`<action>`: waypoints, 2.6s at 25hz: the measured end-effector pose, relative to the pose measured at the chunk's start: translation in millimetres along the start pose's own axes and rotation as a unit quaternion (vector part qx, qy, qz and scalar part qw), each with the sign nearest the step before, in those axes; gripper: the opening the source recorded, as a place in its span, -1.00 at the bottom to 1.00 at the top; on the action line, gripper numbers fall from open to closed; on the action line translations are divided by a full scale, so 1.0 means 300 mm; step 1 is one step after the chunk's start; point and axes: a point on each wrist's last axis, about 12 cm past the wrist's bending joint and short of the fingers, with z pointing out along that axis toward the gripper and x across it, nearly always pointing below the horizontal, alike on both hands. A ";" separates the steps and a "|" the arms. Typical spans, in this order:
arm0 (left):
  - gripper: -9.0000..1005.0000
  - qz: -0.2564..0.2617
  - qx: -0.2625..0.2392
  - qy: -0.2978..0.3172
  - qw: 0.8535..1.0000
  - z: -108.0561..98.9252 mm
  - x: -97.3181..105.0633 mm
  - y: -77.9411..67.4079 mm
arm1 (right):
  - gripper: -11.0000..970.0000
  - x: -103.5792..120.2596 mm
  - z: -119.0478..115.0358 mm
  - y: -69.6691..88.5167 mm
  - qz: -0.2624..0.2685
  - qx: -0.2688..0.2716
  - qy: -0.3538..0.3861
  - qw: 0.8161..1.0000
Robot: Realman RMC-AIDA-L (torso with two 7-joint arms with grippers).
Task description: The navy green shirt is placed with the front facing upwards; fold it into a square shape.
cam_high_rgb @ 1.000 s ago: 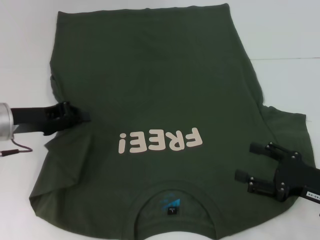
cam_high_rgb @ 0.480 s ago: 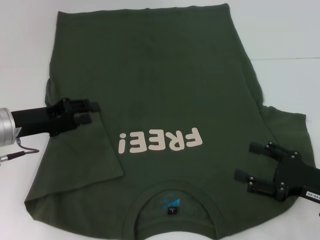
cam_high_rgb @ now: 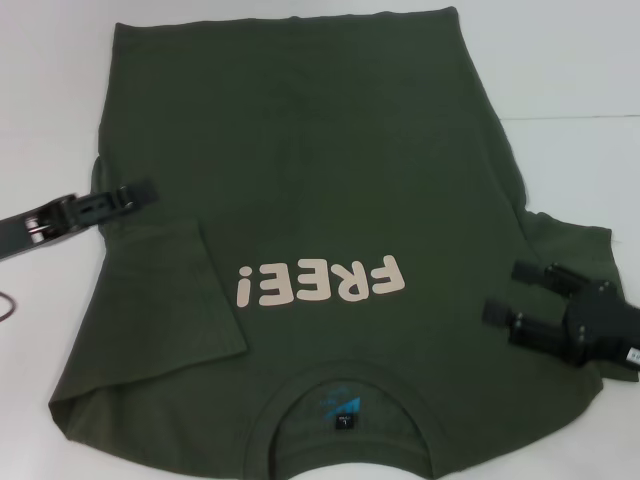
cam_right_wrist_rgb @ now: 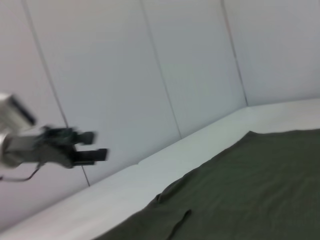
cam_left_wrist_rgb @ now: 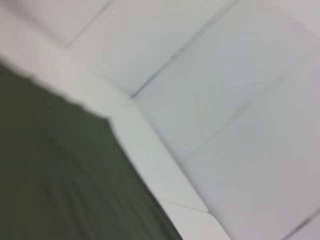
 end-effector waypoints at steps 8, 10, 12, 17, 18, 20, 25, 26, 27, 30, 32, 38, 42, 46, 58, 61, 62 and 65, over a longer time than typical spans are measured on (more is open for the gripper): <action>0.50 0.230 0.012 0.006 0.973 -0.134 0.090 -0.055 | 0.85 -0.140 -0.002 -0.056 0.095 -0.015 0.023 0.995; 0.57 0.263 0.012 0.009 0.965 -0.157 0.111 -0.061 | 0.85 -0.206 -0.006 -0.077 0.137 -0.019 0.045 0.989; 0.63 0.277 0.016 0.012 0.961 -0.166 0.119 -0.065 | 0.85 -0.262 -0.008 -0.092 0.175 -0.022 0.067 0.982; 0.79 0.316 0.028 0.033 0.948 -0.200 0.151 -0.090 | 0.84 -0.412 -0.022 -0.143 0.268 0.006 0.128 0.955; 0.81 0.317 0.027 0.034 0.947 -0.200 0.152 -0.091 | 0.84 -0.435 -0.027 -0.156 0.287 0.021 0.141 0.947; 0.84 0.322 0.027 0.039 0.945 -0.205 0.160 -0.095 | 0.84 -0.467 -0.034 -0.179 0.315 0.053 0.165 0.933; 0.86 0.342 0.040 0.048 0.938 -0.208 0.176 -0.110 | 0.84 -0.524 -0.037 -0.217 0.328 0.141 0.239 0.903; 0.86 0.345 0.043 0.049 0.936 -0.207 0.177 -0.112 | 0.84 -0.529 -0.036 -0.222 0.328 0.159 0.254 0.896; 0.86 0.347 0.046 0.051 0.935 -0.205 0.179 -0.114 | 0.84 -0.531 -0.036 -0.226 0.329 0.176 0.268 0.888; 0.86 0.352 0.055 0.063 0.932 -0.197 0.182 -0.118 | 0.84 -0.523 -0.039 -0.240 0.335 0.218 0.302 0.865; 0.86 0.355 0.057 0.073 0.930 -0.194 0.186 -0.118 | 0.83 -0.514 -0.041 -0.246 0.339 0.239 0.316 0.853; 0.87 0.371 0.056 0.090 0.923 -0.190 0.207 -0.110 | 0.83 -0.468 -0.045 -0.271 0.339 0.289 0.339 0.828; 0.87 0.371 0.058 0.091 0.922 -0.188 0.215 -0.109 | 0.83 -0.428 -0.038 -0.281 0.349 0.292 0.338 0.824; 0.86 0.373 0.062 0.089 0.922 -0.183 0.224 -0.107 | 0.83 -0.397 -0.024 -0.290 0.349 0.295 0.339 0.823; 0.86 0.374 0.059 0.087 0.921 -0.176 0.223 -0.102 | 0.83 -0.351 0.013 -0.297 0.347 0.296 0.331 0.826; 0.87 0.374 0.059 0.088 0.921 -0.175 0.224 -0.102 | 0.83 -0.340 0.020 -0.296 0.347 0.293 0.333 0.827; 0.87 0.374 0.059 0.088 0.921 -0.175 0.224 -0.102 | 0.83 -0.337 0.021 -0.296 0.347 0.292 0.333 0.827; 0.87 0.373 0.060 0.088 0.922 -0.174 0.225 -0.101 | 0.83 -0.333 0.023 -0.296 0.346 0.292 0.333 0.827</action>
